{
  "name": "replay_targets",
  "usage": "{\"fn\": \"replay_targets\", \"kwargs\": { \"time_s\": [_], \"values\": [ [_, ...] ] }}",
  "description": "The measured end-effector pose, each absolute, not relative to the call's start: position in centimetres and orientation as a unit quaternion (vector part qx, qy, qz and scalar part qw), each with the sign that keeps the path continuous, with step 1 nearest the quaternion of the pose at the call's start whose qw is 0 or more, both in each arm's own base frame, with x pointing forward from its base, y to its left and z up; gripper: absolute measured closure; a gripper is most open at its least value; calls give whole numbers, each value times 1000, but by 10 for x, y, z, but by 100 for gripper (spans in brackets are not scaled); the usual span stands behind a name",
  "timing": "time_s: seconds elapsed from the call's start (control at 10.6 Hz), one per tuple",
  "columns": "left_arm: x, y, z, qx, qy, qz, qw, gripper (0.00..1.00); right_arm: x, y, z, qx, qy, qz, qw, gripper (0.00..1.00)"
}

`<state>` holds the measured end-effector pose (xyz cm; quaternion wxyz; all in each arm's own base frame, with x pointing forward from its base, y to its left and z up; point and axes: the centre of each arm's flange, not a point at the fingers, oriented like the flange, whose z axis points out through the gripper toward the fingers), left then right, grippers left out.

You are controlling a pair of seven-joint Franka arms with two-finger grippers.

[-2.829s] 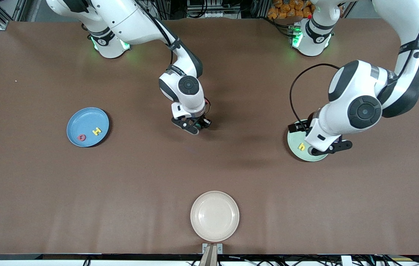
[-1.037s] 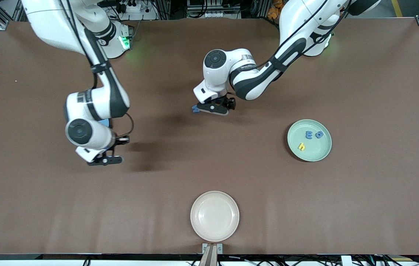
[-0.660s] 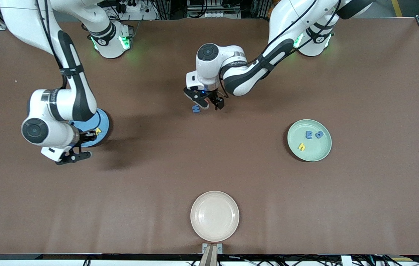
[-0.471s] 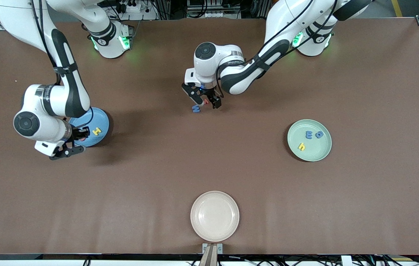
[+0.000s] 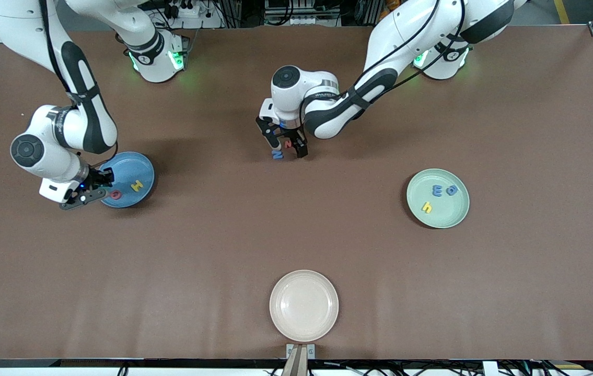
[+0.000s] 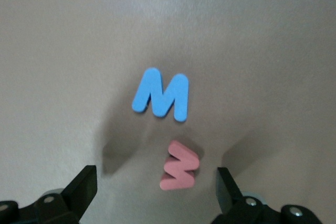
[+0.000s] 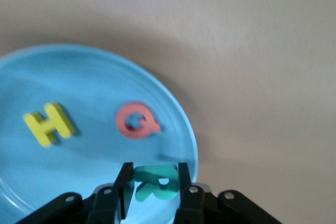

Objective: Sort uppercase to blue plate, lowercase to green plate
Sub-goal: 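Release 'R' on the blue plate while the left gripper grasps pink 'w'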

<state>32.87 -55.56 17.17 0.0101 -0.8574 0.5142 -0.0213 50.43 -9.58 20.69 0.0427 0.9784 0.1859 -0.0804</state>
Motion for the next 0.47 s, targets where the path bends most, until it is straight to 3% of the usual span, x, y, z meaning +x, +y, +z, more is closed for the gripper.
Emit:
{"fn": "replay_targets", "kwargs": {
  "time_s": [0.19, 0.47],
  "values": [
    [333, -558, 173, -854, 520, -24, 8, 1, 492, -97, 197, 979, 177, -92, 34, 61],
    [328, -559, 165, -852, 523, -17, 7, 14, 487, -88, 192, 985, 145, -97, 12, 61]
  ]
}}
